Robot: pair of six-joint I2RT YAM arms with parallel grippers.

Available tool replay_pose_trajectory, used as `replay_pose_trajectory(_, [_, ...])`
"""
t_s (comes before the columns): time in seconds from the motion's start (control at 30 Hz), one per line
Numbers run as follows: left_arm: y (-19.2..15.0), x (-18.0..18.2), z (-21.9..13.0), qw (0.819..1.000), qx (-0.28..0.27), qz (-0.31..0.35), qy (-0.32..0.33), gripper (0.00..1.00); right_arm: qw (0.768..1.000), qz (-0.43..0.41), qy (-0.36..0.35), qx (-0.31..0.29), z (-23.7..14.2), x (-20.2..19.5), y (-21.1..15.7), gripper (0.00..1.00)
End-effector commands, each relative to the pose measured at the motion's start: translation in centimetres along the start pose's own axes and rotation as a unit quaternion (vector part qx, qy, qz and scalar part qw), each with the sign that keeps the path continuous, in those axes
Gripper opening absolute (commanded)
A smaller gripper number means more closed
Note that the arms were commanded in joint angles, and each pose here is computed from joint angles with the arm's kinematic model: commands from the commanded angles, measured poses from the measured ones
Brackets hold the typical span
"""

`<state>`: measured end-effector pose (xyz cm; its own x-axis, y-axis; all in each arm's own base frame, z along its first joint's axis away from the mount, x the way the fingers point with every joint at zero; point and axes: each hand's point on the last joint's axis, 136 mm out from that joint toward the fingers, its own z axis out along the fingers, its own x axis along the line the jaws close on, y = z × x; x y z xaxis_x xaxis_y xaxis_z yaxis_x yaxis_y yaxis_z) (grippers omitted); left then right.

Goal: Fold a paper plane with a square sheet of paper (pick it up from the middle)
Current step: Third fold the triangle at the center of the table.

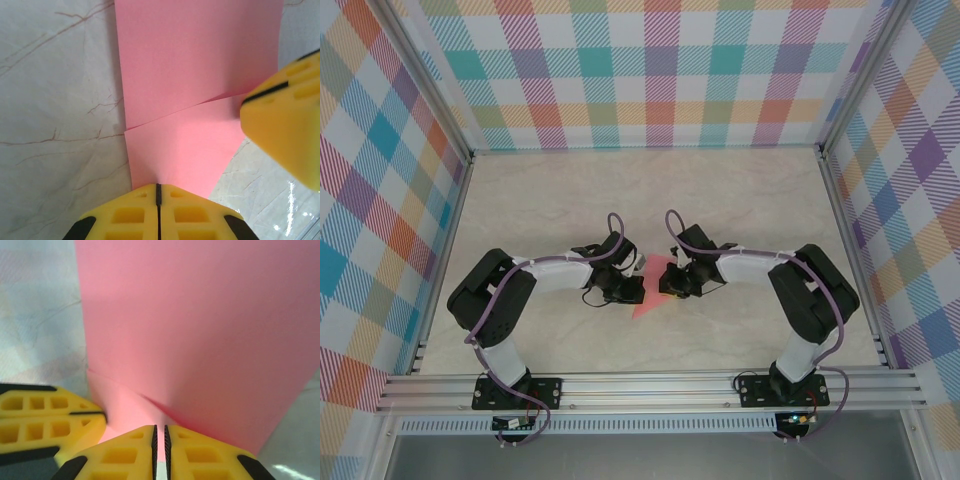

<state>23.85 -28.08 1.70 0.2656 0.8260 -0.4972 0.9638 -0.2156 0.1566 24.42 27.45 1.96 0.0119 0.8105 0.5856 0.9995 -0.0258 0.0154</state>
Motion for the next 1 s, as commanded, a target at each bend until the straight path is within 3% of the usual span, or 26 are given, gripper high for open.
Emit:
replay_pose_trajectory(0.0, [-2.1, 2.7, 0.8, 0.998, 0.036, -0.016, 0.044, 0.06, 0.999, 0.020, -0.022, 0.020, 1.5, -2.5, -1.0, 0.14])
replay_pose_trajectory(0.13, [-2.2, 2.8, 0.8, 0.998, 0.038, -0.017, 0.045, 0.06, 0.999, 0.028, -0.027, 0.020, 1.2, -2.9, -1.6, 0.14])
replay_pose_trajectory(0.37, [-2.2, 2.6, 0.5, 0.998, 0.037, -0.015, 0.042, 0.07, 1.000, 0.000, -0.016, -0.018, -1.8, -0.8, 0.6, 0.15])
replay_pose_trajectory(0.67, [-2.2, 2.3, 0.6, 0.998, 0.039, -0.016, 0.036, 0.07, 0.997, 0.048, -0.055, 0.006, 1.2, -5.6, -1.4, 0.13])
replay_pose_trajectory(0.83, [-2.2, 2.4, 0.6, 0.998, 0.039, -0.016, 0.039, 0.07, 0.998, 0.026, -0.043, -0.024, -1.7, -3.3, -0.5, 0.14])
replay_pose_trajectory(0.97, [-2.0, 2.2, 0.6, 0.999, 0.036, -0.020, 0.034, 0.07, 0.999, -0.002, 0.018, -0.042, -3.2, 0.8, 1.0, 0.16])
